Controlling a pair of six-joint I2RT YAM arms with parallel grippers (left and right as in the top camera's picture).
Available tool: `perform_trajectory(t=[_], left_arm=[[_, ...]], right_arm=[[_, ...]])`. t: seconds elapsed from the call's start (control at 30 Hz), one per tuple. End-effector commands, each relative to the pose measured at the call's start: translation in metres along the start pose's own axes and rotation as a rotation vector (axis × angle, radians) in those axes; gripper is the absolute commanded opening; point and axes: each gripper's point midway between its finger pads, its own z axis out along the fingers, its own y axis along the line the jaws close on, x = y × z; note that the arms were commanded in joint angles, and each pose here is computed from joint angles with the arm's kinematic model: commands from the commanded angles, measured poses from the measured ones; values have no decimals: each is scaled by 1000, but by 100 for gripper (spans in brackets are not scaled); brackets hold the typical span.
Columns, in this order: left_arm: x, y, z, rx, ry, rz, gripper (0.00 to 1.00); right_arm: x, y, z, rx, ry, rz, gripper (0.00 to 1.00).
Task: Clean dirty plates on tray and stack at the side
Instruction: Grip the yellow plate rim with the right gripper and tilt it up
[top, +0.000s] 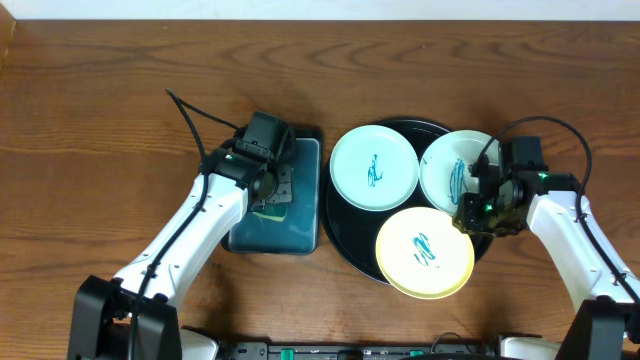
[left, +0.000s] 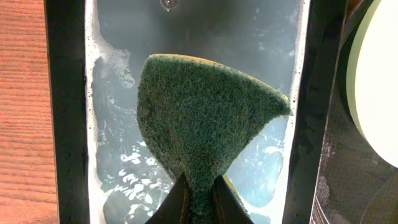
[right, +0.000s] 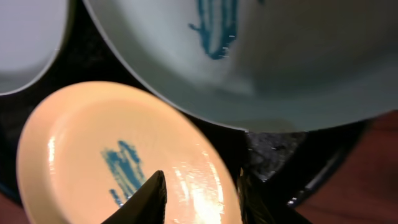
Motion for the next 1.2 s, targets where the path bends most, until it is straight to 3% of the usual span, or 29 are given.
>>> perform_trajectory(t=[0.0,0.33,0.53,0.73,0.87,1.17], left_arm=[[0,1,-1,-1,-1,-6,8],[0,1,-1,-2,-1,-8,7],[0,1,-1,-1,-1,-14,7],[0,1,-1,-1,0,-25,8],[2,-3,-1,20,8,-24,7],[6,-15,-2,90,33,-24,7]], right_arm=[[1,-6,-1,47,-6,16,37],[29,-10,27,32,43,29,35],[30,-5,32,-7,36,70,18],[28,21,30,-156,37,75,9],[27,20,30,-154,36,137,1],[23,32,32,-162,20,125,1]])
